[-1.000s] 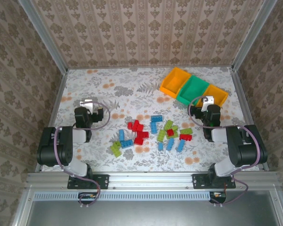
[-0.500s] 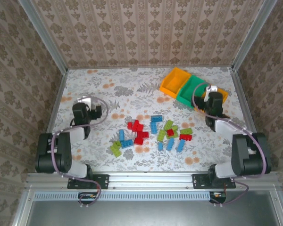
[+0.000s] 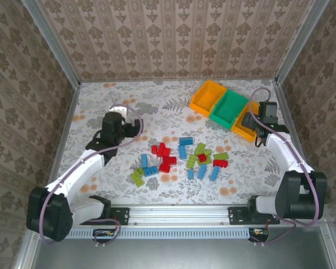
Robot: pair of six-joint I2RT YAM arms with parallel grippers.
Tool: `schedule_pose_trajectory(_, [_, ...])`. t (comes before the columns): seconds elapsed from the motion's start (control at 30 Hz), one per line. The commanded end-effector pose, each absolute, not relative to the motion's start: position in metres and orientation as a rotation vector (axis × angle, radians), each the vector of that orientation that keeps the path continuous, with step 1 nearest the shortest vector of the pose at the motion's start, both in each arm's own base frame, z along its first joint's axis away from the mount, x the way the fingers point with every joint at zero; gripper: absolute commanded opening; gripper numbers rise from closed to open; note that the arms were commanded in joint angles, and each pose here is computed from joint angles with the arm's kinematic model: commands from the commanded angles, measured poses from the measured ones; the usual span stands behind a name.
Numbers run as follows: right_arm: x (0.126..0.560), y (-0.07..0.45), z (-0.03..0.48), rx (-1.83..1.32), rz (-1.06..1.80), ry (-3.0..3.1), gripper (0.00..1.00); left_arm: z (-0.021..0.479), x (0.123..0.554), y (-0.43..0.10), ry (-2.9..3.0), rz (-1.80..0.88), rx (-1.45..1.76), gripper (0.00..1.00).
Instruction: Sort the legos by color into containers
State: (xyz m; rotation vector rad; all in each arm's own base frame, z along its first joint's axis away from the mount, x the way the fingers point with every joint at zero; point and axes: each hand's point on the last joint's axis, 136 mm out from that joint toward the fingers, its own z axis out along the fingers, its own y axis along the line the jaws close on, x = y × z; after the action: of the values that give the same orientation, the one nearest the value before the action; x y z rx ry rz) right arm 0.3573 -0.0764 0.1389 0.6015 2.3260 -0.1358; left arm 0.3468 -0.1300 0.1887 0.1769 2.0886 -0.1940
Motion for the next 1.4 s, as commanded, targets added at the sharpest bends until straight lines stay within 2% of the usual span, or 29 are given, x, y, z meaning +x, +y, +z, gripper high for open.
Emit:
schedule_pose_trajectory(0.0, [0.336,-0.088,0.122,0.708,-0.184,2.420,0.86,0.176,0.329,-0.142,2.141,-0.187,0.232,1.00])
schedule_pose_trajectory(0.17, [0.342,-0.090,0.109,0.734,-0.136,2.455,0.81,0.168,0.313,-0.139,2.155,-0.178,0.238,1.00])
schedule_pose_trajectory(0.5, [0.372,-0.094,0.078,0.700,-0.128,2.578,0.56,0.144,0.283,-0.123,2.193,-0.204,0.163,1.00])
schedule_pose_trajectory(0.7, [0.387,-0.084,0.086,0.603,-0.129,2.550,0.25,0.148,0.281,-0.116,2.163,-0.195,0.126,1.00])
schedule_pose_trajectory(0.83, [0.396,-0.062,0.091,0.464,-0.153,2.553,0.12,0.146,0.280,-0.116,2.172,-0.204,0.120,1.00])
schedule_pose_trajectory(0.97, [0.405,-0.037,0.098,0.373,-0.122,2.528,0.10,0.144,0.279,-0.117,2.183,-0.208,0.120,1.00])
schedule_pose_trajectory(1.37, [0.432,0.043,0.116,0.111,0.008,2.485,0.13,0.138,0.274,-0.119,2.212,-0.232,0.115,1.00])
